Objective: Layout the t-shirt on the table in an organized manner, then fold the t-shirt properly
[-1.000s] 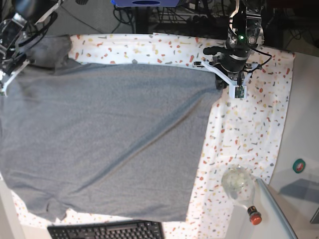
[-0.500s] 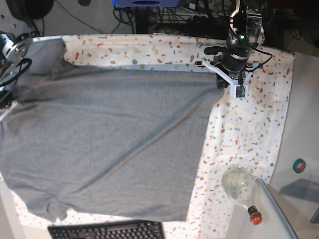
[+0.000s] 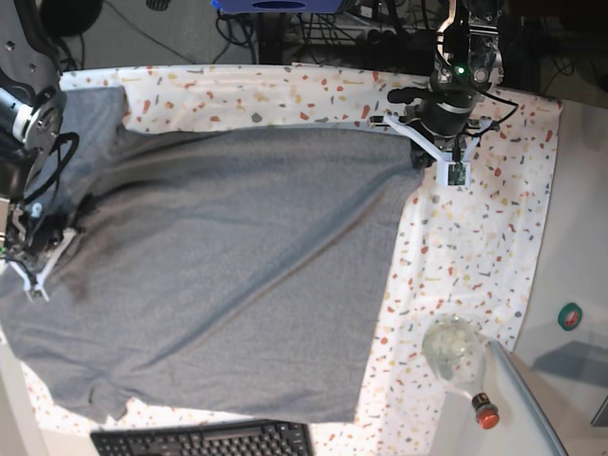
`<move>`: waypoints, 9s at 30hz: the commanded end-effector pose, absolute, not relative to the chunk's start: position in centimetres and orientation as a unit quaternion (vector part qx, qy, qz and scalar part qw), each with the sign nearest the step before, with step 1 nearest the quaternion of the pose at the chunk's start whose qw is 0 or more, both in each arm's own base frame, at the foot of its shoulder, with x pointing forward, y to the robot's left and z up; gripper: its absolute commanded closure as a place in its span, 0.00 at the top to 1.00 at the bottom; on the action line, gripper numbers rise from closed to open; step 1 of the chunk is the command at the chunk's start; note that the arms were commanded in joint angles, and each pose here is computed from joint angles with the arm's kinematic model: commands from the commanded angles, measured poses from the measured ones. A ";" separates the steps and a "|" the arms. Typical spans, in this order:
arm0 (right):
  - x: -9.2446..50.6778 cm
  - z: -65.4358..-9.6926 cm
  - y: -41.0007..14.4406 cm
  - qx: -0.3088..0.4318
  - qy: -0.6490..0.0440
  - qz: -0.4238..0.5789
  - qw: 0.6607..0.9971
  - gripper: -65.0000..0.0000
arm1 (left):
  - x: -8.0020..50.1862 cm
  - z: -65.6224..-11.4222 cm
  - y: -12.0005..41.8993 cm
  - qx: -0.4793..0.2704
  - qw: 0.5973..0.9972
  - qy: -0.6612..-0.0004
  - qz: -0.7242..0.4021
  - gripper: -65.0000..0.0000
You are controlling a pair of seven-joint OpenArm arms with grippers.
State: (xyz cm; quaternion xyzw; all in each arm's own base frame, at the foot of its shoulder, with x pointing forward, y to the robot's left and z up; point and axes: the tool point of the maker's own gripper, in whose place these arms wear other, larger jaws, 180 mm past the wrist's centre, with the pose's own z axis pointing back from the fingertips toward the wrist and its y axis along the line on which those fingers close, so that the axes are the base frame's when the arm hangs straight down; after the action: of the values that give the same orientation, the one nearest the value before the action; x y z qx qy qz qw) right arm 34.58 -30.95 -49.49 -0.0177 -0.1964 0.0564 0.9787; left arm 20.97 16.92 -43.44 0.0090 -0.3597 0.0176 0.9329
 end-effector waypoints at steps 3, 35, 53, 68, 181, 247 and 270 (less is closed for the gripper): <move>37.5 -47.6 -30.3 -0.013 -0.227 0.067 0.972 0.00 | 21.4 -42.8 17.0 0.010 0.927 -0.373 0.018 0.00; 25.4 -45.3 -37.9 -0.044 -0.193 -0.047 0.979 0.82 | 21.6 -42.6 17.2 0.013 0.926 -0.376 0.016 0.00; 21.7 -51.4 -33.7 0.021 -0.137 -0.028 0.990 0.64 | 21.7 -42.6 17.3 0.014 0.926 -0.377 0.017 0.00; 21.2 -51.5 -30.8 0.014 -0.139 0.025 0.990 0.24 | 21.5 -42.7 17.3 0.014 0.927 -0.374 0.017 0.00; 35.0 -44.5 -33.4 -0.078 -0.169 0.094 0.978 0.00 | 33.0 -41.4 16.4 -0.003 0.929 -0.360 0.090 0.00; 25.9 -45.6 -32.0 -0.085 -0.210 0.007 0.974 0.00 | 20.1 -38.9 27.2 -0.002 0.871 -0.459 0.178 0.31; 38.9 -40.6 -30.5 -0.072 -0.219 0.089 0.969 0.24 | 18.2 -43.5 23.3 -0.048 0.908 -0.391 0.143 0.00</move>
State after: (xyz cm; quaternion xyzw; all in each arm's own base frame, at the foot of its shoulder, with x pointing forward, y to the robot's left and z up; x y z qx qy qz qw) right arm 38.00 -29.23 -42.16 -0.0569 -0.2038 0.0947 0.9728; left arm 17.93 22.90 -44.20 -0.0494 -0.3760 0.1438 0.9141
